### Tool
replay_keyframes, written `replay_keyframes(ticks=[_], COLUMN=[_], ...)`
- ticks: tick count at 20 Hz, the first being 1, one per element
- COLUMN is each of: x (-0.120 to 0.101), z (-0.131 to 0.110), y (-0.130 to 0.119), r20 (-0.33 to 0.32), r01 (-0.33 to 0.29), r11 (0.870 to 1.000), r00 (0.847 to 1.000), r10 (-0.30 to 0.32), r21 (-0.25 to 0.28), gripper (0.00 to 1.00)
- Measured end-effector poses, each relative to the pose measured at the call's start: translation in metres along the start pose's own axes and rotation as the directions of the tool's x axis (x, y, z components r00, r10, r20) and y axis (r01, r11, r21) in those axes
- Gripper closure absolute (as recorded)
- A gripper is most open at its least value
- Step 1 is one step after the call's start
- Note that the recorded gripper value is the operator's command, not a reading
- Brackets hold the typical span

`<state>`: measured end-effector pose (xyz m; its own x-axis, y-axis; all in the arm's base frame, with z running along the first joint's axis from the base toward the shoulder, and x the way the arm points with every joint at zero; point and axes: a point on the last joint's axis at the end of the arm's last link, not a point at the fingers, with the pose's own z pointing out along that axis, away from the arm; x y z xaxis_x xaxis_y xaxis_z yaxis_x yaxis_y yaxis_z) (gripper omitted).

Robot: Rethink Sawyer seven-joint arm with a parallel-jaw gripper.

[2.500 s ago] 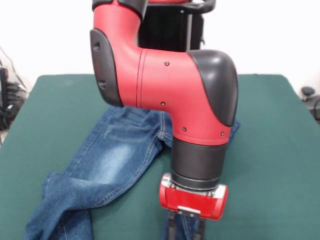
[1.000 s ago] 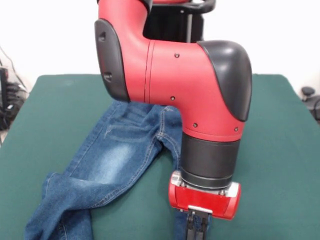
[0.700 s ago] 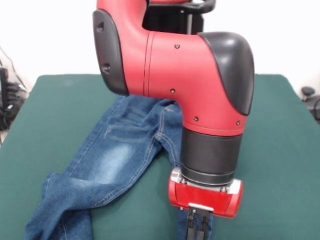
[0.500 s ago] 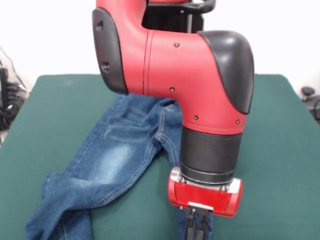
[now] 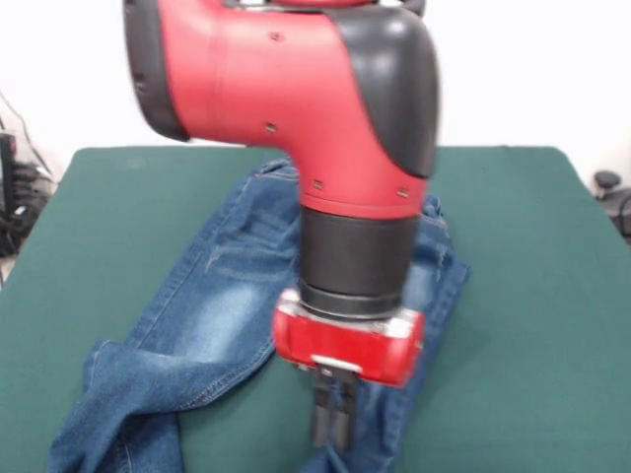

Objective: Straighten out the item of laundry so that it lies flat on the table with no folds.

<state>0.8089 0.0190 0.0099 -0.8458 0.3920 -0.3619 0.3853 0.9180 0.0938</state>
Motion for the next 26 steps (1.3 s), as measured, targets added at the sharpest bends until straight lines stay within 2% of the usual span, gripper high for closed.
replay_keyframes(ticks=[3, 4, 6, 7, 8, 10, 11, 18, 26], x=[-0.009, -0.016, -0.024, -0.026, -0.032, -0.037, -0.04, -0.04, -0.04], z=[-0.004, -0.005, -0.005, -0.004, -0.003, -0.001, 0.0, 0.003, 0.003], y=[-0.029, -0.052, -0.077, -0.082, -0.101, -0.12, -0.135, -0.136, -0.109], r20=[-0.013, -0.02, -0.023, -0.023, -0.02, -0.017, -0.011, -0.008, -0.013], r01=[-0.05, -0.085, -0.122, -0.128, -0.147, -0.161, -0.161, -0.145, -0.137], r11=[0.999, 0.996, 0.992, 0.992, 0.989, 0.987, 0.987, 0.989, 0.988], r00=[0.999, 0.996, 0.992, 0.992, 0.989, 0.987, 0.987, 0.989, 0.991], r10=[0.05, 0.084, 0.121, 0.128, 0.147, 0.161, 0.161, 0.145, 0.136], r21=[-0.007, -0.01, -0.013, -0.013, -0.012, -0.008, -0.005, -0.023, -0.076], gripper=[1.0, 1.0, 1.0, 1.0, 1.0, 1.0, 0.0, 0.0, 0.0])
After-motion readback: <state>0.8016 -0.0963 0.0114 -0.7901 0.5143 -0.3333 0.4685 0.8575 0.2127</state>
